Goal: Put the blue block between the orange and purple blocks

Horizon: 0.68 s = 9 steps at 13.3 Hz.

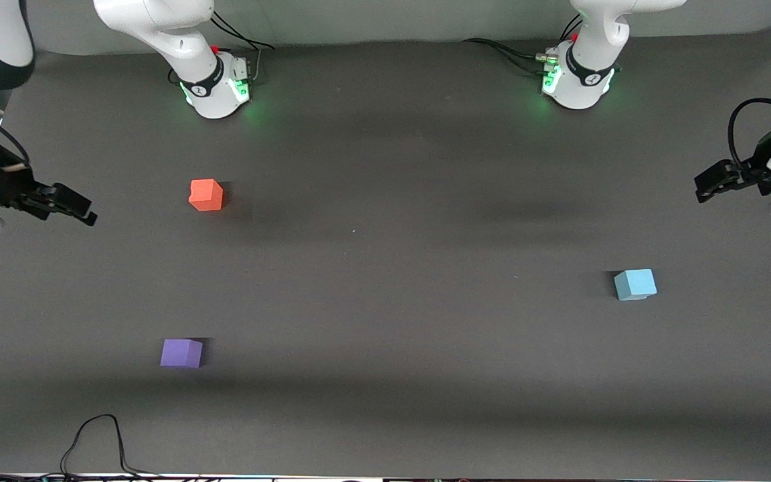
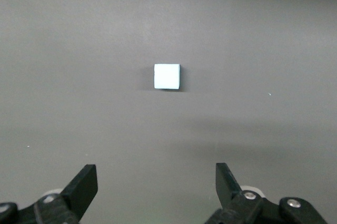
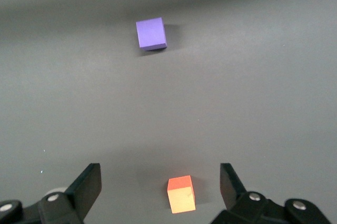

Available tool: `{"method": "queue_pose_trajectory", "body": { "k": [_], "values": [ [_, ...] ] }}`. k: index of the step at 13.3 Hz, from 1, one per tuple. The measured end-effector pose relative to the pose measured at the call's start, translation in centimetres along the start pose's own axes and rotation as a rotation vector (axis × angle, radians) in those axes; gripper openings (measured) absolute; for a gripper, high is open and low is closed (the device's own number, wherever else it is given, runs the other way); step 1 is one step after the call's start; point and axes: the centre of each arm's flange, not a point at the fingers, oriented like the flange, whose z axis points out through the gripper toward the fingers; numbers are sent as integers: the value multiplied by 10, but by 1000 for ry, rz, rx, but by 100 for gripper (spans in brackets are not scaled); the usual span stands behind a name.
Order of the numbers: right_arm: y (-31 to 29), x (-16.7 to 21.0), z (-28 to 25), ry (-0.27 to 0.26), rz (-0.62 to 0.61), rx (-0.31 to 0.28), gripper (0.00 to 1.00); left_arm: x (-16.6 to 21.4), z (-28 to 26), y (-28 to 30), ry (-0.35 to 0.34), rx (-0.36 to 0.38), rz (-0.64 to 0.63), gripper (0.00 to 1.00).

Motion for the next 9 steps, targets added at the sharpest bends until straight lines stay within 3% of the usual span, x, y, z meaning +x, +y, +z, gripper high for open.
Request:
{"method": "queue_pose_trajectory", "body": {
  "k": [4,9],
  "values": [
    [-9,-10,0,-43,-23,-4,100,1,-8,-3,-47,-6,48,100],
    [-40,-17,2,-55,-81,-7,100,8,4,-7,-84,-7,50,100]
  ]
}}
